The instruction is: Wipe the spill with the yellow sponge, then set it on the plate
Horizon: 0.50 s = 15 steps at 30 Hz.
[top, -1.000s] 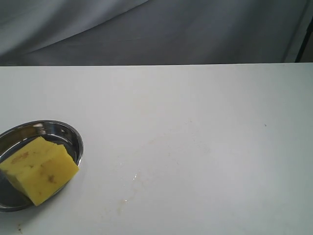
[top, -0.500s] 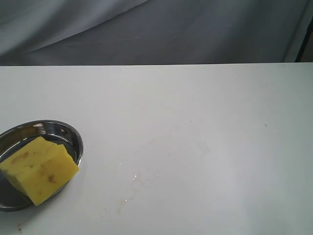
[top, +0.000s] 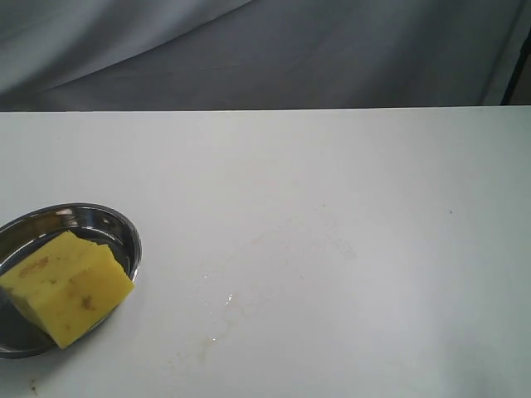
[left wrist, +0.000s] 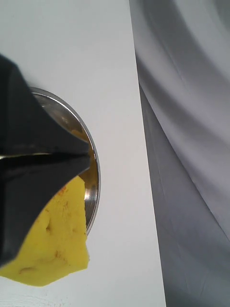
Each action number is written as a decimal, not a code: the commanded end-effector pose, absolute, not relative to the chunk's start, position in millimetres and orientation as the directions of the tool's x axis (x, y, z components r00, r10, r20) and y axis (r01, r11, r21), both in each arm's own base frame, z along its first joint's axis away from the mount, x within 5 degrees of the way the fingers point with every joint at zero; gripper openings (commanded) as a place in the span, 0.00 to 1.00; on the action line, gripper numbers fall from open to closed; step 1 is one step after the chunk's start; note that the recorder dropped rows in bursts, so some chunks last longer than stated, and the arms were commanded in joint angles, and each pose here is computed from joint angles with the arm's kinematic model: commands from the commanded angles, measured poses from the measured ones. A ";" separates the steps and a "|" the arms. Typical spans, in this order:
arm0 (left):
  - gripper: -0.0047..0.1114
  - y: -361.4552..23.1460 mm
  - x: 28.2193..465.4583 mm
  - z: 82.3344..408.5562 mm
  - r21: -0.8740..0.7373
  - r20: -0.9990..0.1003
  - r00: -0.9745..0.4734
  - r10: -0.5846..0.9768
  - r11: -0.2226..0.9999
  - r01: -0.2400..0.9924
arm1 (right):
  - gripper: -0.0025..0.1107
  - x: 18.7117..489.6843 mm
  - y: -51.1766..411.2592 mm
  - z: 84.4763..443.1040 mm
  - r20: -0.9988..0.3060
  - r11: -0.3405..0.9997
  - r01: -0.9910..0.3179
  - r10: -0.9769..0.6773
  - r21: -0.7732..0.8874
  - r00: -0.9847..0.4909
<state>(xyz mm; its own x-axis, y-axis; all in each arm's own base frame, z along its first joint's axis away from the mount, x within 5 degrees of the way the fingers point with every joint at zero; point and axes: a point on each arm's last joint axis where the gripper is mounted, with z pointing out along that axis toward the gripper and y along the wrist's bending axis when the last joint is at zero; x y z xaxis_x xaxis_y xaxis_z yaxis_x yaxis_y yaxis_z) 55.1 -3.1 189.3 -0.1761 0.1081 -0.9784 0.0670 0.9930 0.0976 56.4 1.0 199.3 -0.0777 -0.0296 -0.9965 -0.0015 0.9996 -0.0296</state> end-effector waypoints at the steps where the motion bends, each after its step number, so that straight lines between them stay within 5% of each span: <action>1: 0.04 -3.2 55.0 189.7 0.095 -0.981 -0.165 0.105 0.993 0.067 | 0.02 56.2 0.8 197.7 -0.996 1.000 0.004 -0.023 -0.023 -0.083; 15: 0.04 -3.2 55.0 189.7 0.095 -0.981 -0.165 0.105 0.993 0.067 | 0.02 56.2 0.9 197.7 -0.996 1.000 0.003 -0.015 -0.015 -0.083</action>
<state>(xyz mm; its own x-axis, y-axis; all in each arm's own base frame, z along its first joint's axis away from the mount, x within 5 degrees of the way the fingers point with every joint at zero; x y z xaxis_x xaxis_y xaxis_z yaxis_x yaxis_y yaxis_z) 55.1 -3.1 189.3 -0.1761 0.1081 -0.9784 0.0670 0.9930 0.0976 56.4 1.2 199.0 -0.0811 -0.0206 -0.9965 -0.0031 0.9998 -0.0204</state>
